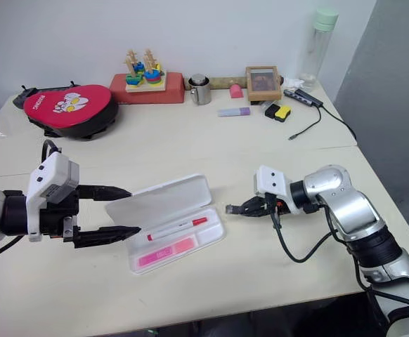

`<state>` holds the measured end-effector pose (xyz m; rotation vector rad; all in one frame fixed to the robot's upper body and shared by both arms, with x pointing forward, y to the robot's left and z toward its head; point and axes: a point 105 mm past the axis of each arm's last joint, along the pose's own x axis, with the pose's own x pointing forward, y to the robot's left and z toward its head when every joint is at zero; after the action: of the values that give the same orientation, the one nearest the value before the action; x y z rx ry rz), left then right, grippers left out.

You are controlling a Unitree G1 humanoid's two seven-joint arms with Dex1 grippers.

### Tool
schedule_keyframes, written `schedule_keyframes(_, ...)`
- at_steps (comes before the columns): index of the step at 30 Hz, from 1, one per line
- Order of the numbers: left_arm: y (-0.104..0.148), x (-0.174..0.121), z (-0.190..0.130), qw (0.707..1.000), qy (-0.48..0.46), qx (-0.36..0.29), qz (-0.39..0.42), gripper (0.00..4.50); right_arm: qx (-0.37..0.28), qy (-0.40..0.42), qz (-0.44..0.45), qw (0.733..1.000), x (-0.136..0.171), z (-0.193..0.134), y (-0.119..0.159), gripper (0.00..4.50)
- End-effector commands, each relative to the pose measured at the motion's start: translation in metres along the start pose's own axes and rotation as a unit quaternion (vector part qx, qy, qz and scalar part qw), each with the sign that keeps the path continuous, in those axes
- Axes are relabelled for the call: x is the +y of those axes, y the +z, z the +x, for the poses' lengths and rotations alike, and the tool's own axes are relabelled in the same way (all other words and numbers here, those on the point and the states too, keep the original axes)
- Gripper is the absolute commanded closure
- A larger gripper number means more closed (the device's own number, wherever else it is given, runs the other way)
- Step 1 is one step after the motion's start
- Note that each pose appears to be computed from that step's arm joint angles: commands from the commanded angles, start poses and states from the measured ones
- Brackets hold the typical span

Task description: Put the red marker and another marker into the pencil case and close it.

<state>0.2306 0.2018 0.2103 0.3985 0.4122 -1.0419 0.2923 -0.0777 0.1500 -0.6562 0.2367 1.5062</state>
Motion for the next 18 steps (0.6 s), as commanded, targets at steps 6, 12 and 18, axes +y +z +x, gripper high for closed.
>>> schedule_keyframes(6, 0.003, 0.006, -0.003, 1.0, 0.004, 0.008, 0.028, 0.0, -0.02, 0.056, -0.115, 0.992, 0.011, 0.038, 0.03, 4.35)
schedule_keyframes(12, 0.003, 0.007, -0.002, 1.0, 0.004, 0.007, 0.029, 0.0, -0.021, 0.057, -0.133, 0.989, 0.006, 0.057, 0.032, 4.35)
schedule_keyframes(18, 0.002, 0.007, -0.002, 1.0, 0.007, 0.005, 0.028, 0.0, -0.012, 0.057, -0.142, 0.988, 0.003, 0.064, 0.026, 4.35)
